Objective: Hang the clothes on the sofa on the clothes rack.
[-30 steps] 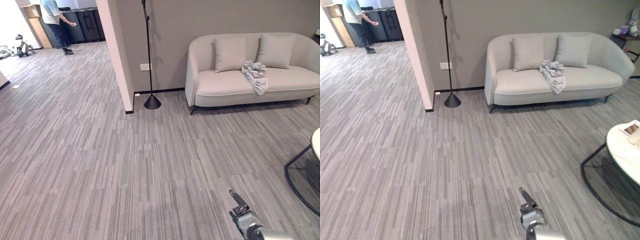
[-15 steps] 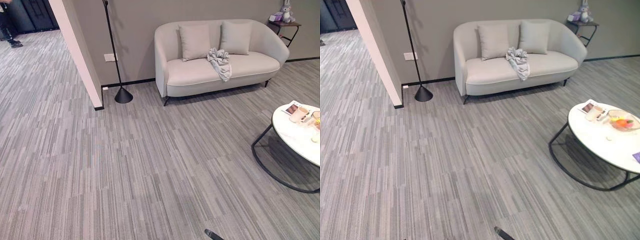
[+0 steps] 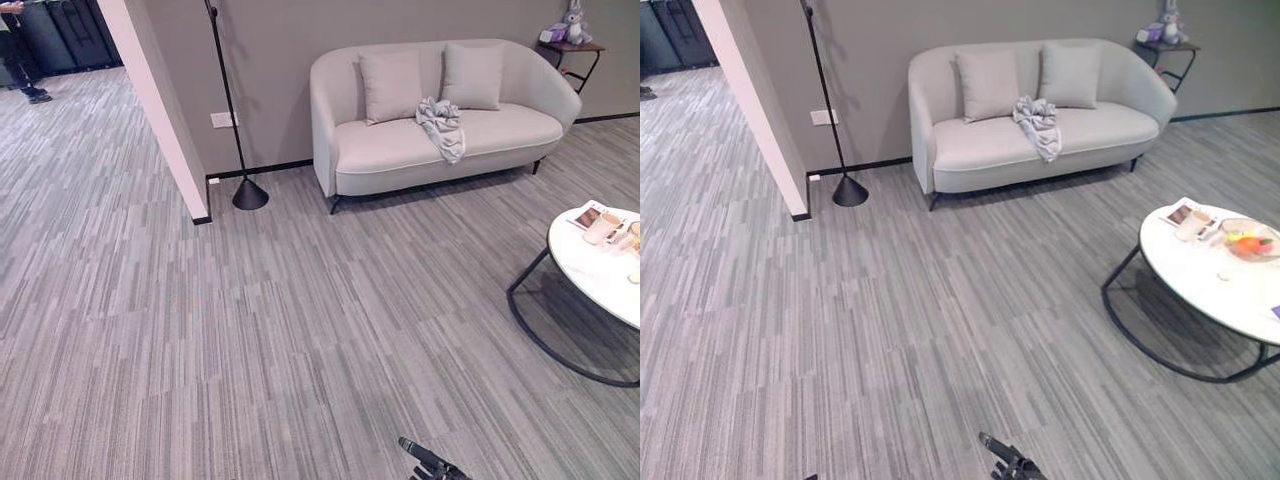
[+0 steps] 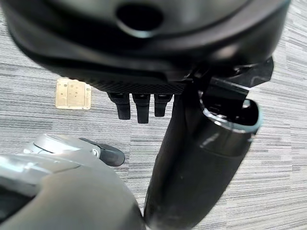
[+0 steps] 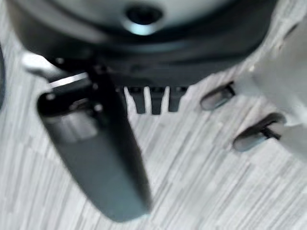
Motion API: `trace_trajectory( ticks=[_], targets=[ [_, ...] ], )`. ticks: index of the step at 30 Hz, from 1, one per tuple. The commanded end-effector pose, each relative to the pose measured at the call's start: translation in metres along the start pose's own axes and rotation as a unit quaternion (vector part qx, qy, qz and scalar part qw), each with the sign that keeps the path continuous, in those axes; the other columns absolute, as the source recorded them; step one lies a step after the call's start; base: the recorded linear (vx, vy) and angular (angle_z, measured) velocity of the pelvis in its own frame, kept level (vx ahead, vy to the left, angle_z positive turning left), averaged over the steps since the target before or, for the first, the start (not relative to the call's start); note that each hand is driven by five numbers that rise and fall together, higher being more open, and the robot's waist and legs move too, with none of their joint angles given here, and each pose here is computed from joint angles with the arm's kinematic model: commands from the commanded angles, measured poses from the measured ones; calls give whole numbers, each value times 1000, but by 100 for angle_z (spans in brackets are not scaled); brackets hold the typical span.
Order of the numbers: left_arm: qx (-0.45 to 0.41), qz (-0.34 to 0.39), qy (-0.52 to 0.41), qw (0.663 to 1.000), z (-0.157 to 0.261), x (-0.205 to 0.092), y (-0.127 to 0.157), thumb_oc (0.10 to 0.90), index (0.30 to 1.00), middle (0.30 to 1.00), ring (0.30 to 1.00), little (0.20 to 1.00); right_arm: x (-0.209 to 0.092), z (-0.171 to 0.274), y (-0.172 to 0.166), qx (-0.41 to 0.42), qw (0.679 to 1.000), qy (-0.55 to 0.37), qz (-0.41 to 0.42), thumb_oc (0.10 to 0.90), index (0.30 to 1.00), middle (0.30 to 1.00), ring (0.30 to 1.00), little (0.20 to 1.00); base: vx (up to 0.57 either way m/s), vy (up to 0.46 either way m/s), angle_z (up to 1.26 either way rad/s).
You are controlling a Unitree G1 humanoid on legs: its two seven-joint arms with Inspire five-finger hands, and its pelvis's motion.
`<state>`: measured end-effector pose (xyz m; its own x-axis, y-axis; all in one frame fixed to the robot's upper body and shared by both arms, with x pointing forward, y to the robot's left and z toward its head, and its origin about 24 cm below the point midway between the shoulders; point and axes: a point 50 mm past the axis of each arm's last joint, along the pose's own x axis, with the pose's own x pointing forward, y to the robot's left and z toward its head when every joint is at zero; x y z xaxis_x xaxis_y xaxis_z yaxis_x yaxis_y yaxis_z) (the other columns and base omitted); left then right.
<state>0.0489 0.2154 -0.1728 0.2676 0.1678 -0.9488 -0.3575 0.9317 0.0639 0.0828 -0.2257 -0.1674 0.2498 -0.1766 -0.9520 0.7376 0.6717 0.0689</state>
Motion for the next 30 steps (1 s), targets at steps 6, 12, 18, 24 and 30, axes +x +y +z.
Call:
trace_trajectory(
  ticks=[6,12,18,24,30],
  targets=[
    [32,-19,0,999,0,1,-11,800,900,900,900,900,0,1,-3,-32,999,1,-1,800,900,900,900,900,4,85,-1],
    [32,-16,-22,999,17,3,-13,800,900,900,900,900,1,9,19,-58,998,-11,35,800,900,900,900,900,-58,121,-1],
    [31,-2,-20,999,20,3,-2,800,900,900,900,900,0,-3,16,-37,999,-1,37,800,900,900,900,900,180,-115,14],
    [41,8,-41,998,35,4,5,800,900,900,900,900,-1,-12,-2,-3,1000,11,14,800,900,900,900,900,382,-233,10],
    [34,20,-41,998,30,3,8,800,900,900,900,900,0,-10,3,6,1000,2,18,800,900,900,900,900,398,-313,13]
  ],
)
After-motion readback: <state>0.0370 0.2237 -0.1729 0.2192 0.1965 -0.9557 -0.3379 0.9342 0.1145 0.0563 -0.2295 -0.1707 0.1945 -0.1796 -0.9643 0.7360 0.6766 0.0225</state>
